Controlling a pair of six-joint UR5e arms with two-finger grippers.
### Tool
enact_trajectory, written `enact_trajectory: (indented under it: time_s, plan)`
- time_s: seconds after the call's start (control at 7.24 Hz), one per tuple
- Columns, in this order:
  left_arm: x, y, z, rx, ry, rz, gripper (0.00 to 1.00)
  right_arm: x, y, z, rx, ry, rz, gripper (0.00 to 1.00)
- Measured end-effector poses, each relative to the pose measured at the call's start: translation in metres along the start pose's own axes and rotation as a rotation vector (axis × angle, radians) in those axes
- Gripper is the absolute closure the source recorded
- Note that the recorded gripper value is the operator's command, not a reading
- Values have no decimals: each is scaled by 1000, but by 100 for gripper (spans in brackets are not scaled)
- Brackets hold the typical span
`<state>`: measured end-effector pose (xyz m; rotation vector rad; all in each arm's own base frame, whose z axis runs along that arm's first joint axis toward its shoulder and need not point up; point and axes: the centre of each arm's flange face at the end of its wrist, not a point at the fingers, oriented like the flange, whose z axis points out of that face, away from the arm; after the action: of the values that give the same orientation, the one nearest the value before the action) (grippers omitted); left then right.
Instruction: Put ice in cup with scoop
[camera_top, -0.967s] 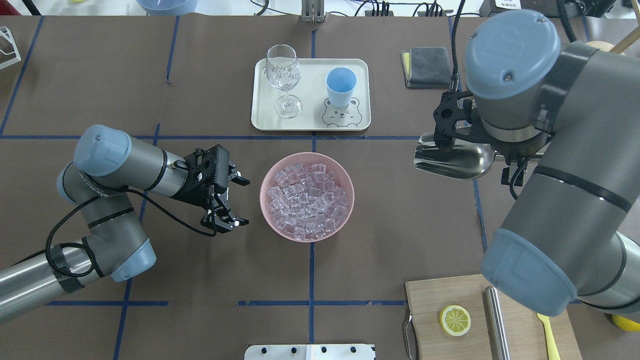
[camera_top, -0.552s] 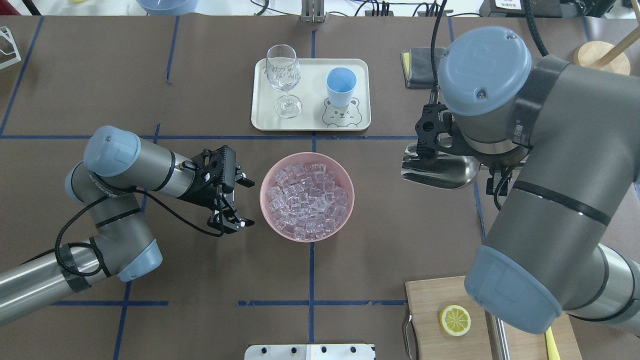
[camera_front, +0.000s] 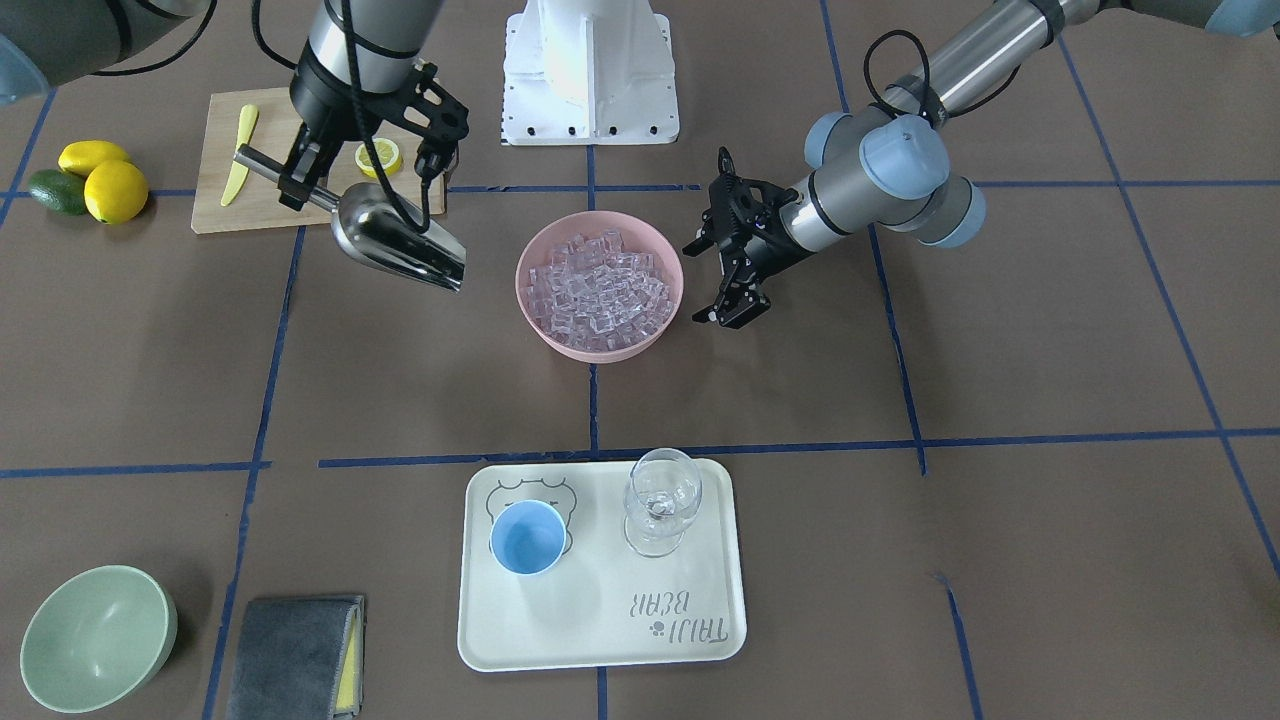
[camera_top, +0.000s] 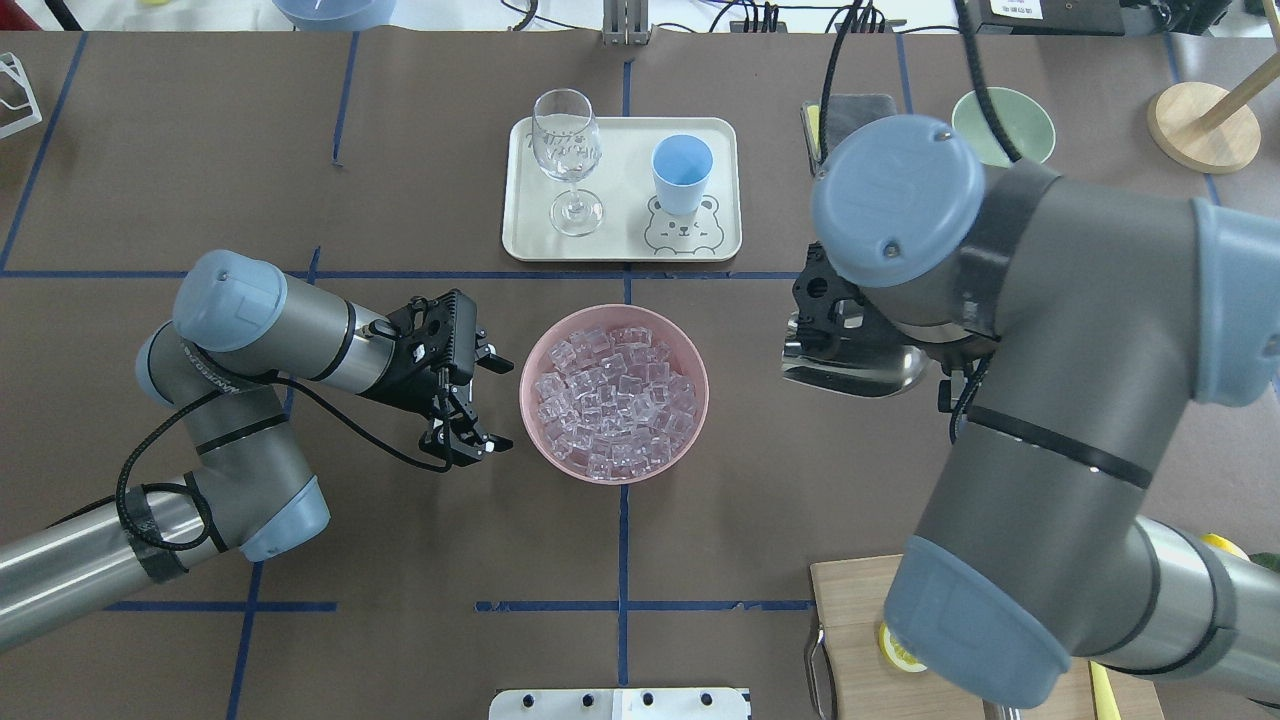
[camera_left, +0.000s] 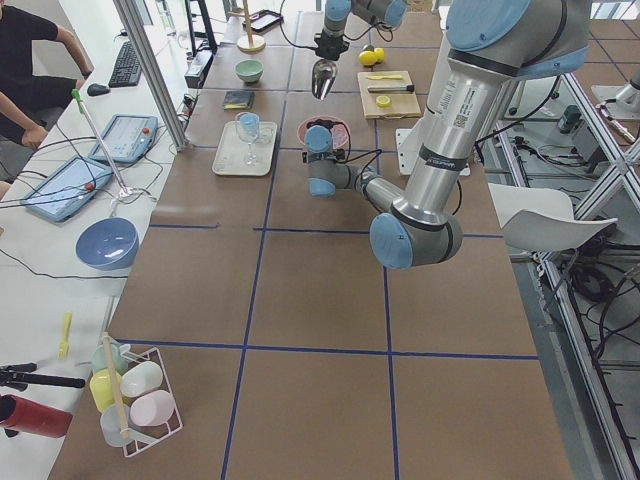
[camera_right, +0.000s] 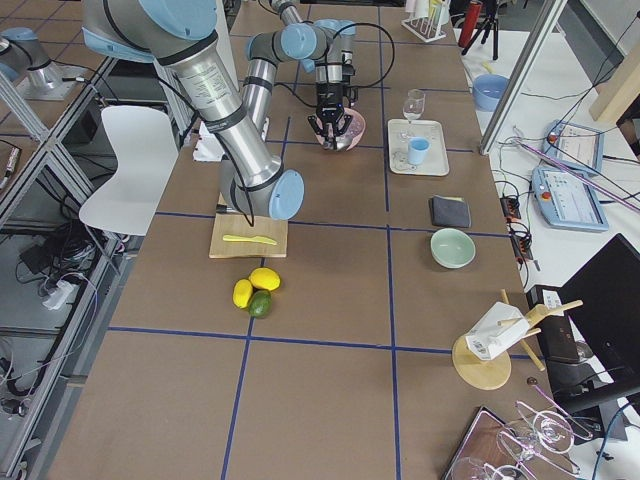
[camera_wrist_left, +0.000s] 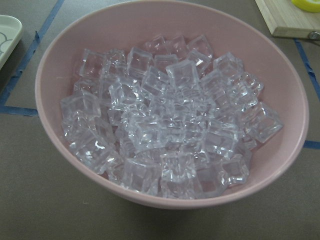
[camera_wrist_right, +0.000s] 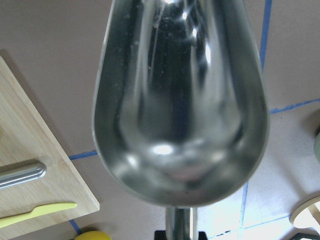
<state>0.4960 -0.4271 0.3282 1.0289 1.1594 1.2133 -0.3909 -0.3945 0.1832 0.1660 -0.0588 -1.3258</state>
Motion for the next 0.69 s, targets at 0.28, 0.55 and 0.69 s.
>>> enact_trajectory:
  time_s: [0.28,0.55,0.69]
  plan:
    - [-1,2,2,-6,1,-3,0,2,-26,-12,-31,-6,-17,100]
    - [-2,5,4,-9,2,-5,0,9,-63,-40,-85,-24,-51,100]
    - [-3,7,5,-11,2,-6,0,12,-82,-51,-111,-33,-68,100]
